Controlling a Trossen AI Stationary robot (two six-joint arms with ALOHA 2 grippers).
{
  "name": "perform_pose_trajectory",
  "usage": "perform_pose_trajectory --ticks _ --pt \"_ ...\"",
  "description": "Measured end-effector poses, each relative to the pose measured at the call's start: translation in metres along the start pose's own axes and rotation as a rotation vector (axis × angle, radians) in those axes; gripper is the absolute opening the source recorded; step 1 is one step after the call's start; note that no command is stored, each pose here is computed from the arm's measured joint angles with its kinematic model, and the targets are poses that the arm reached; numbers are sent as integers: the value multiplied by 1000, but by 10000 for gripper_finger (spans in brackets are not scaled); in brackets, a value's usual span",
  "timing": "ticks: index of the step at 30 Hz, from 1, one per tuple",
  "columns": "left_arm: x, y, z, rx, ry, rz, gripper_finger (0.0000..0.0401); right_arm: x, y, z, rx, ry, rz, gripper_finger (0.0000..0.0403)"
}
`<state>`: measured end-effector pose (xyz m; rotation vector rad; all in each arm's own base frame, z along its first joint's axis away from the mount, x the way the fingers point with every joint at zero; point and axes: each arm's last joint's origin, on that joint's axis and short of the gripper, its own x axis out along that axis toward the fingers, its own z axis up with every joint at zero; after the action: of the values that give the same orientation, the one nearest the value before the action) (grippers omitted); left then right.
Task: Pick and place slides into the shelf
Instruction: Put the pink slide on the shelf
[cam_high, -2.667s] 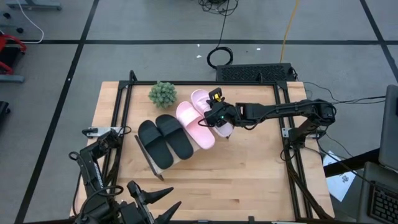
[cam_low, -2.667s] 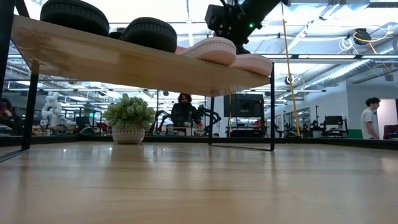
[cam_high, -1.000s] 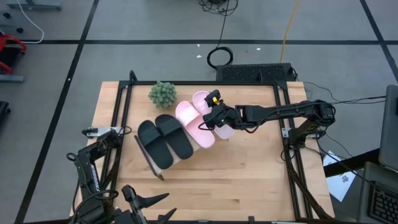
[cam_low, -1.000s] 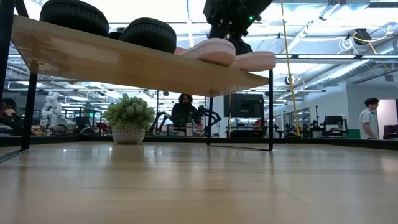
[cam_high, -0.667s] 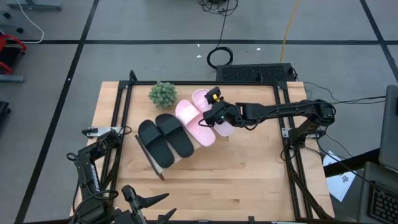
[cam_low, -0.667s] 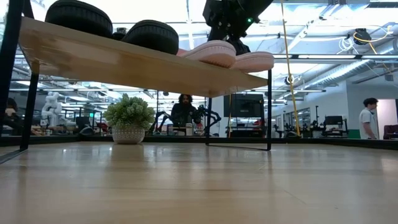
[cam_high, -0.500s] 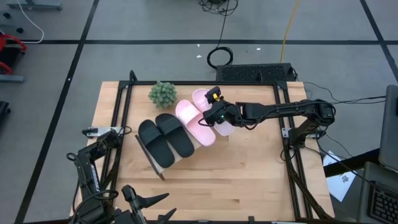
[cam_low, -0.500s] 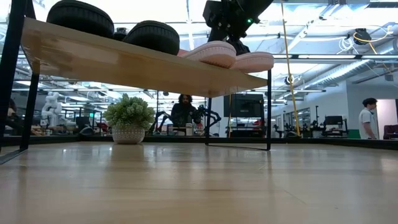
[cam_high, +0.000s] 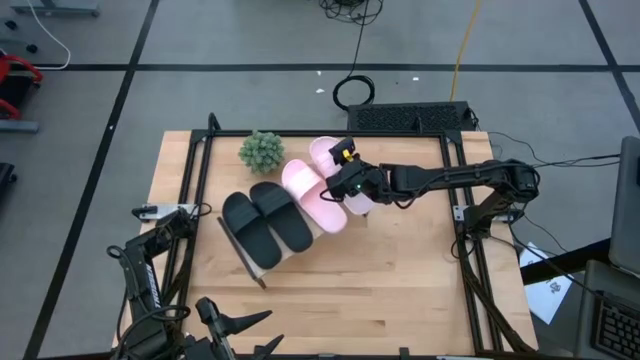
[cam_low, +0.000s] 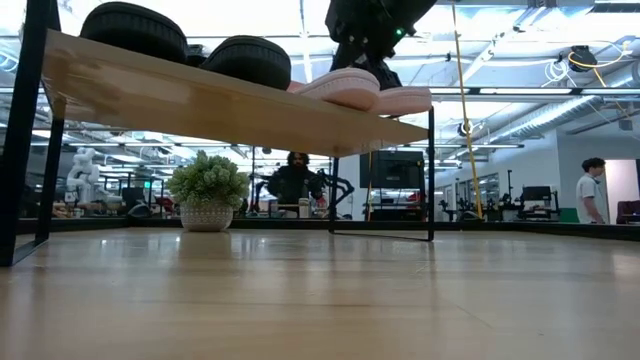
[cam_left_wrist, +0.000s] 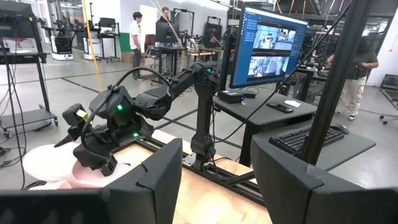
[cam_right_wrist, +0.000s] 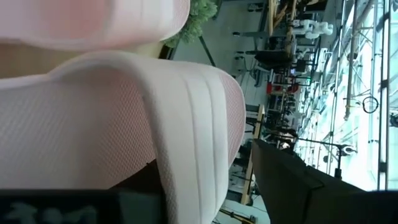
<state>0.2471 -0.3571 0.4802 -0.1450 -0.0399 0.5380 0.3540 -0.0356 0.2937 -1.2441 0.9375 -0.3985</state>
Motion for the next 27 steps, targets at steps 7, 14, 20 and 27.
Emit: perform_pose_trajectory --ticks 7,14,20,27 --pt "0 0 0 3 0 0 191 -3 4 4 33 -47 34 169" --pt "0 0 0 1 0 0 191 -3 2 4 43 -56 29 169" --pt "0 0 0 0 0 0 191 -3 3 4 53 -53 30 169" --pt "0 0 0 4 0 0 191 -3 10 1 58 -21 86 169"
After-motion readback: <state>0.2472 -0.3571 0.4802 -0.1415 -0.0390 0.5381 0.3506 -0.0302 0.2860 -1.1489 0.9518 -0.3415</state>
